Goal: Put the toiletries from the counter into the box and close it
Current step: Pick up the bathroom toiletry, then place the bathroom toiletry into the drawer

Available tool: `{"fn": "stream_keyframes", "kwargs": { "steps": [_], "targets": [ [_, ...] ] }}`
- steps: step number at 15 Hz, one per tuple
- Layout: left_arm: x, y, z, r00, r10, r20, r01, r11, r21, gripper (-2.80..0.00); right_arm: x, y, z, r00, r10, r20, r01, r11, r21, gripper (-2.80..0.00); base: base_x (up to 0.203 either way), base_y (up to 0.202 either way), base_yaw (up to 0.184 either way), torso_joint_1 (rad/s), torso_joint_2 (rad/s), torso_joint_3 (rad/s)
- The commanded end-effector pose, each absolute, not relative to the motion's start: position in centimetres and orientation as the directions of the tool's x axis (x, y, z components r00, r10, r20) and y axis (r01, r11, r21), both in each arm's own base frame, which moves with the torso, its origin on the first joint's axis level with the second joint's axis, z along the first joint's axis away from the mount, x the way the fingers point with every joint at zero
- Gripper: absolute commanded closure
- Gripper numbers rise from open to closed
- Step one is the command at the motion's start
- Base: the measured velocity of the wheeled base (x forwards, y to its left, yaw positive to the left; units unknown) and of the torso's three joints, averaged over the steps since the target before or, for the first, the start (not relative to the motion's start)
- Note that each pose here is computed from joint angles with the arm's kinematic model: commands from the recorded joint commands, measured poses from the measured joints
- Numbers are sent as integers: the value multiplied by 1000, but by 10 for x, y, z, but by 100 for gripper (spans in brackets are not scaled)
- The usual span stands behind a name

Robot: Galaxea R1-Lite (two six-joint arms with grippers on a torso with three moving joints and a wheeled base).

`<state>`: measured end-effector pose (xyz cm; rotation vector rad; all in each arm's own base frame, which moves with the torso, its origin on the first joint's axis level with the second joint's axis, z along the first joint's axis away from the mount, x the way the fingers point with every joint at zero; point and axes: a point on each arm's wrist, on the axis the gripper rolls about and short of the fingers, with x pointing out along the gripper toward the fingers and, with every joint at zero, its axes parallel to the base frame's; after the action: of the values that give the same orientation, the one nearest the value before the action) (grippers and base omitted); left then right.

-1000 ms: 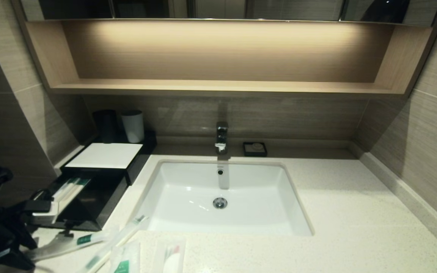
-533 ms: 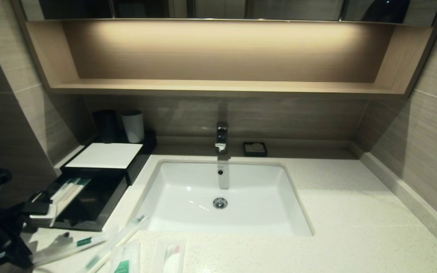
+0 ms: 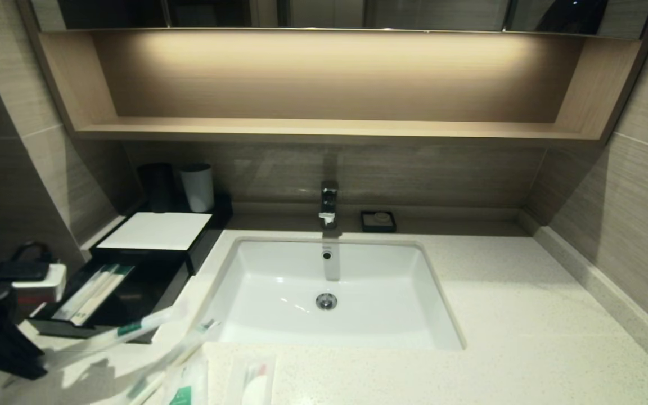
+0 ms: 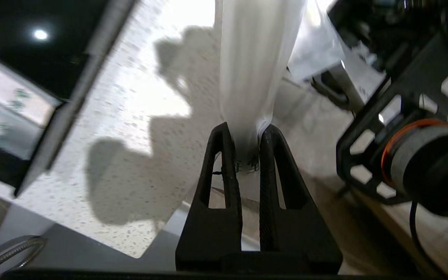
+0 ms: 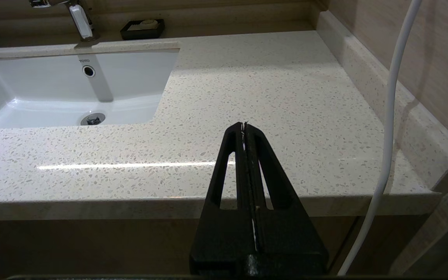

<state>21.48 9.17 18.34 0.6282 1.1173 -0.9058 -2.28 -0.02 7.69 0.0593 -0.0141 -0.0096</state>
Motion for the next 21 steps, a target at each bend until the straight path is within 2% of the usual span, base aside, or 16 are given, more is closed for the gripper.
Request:
{"fn": "stream_keyframes", "kwargs": {
  "steps": [1, 5, 7, 10, 13, 16, 21],
  "targets": [
    [215, 89, 202, 254, -293, -922, 816, 577, 42, 0, -23, 0, 77, 1000, -10, 14, 9, 998, 60, 0, 0, 0, 0, 0, 0, 0],
    [233, 94, 197, 365, -230, -902, 618, 785, 50, 0, -23, 0, 77, 1000, -11, 15, 10, 998, 60, 0, 0, 0, 0, 0, 0, 0],
    [239, 93, 195, 380, -204, -902, 474, 880, 0, 0, -23, 0, 77, 1000, -10, 14, 9, 998, 60, 0, 0, 0, 0, 0, 0, 0],
    [246, 89, 191, 378, -180, -908, 259, 962, -83, 0, -23, 0, 77, 1000, -10, 13, 9, 998, 60, 0, 0, 0, 0, 0, 0, 0],
    [248, 83, 190, 349, -114, -930, 44, 993, -105, 0, -23, 0, 77, 1000, -10, 12, 10, 998, 60, 0, 0, 0, 0, 0, 0, 0],
    [254, 77, 187, 302, 15, -953, -135, 990, -28, 0, -23, 0, 77, 1000, -11, 12, 10, 998, 60, 0, 0, 0, 0, 0, 0, 0],
    [263, 75, 176, 243, 18, -970, -267, 963, -49, 0, -23, 0, 77, 1000, -11, 12, 10, 998, 60, 0, 0, 0, 0, 0, 0, 0]
  ]
}}
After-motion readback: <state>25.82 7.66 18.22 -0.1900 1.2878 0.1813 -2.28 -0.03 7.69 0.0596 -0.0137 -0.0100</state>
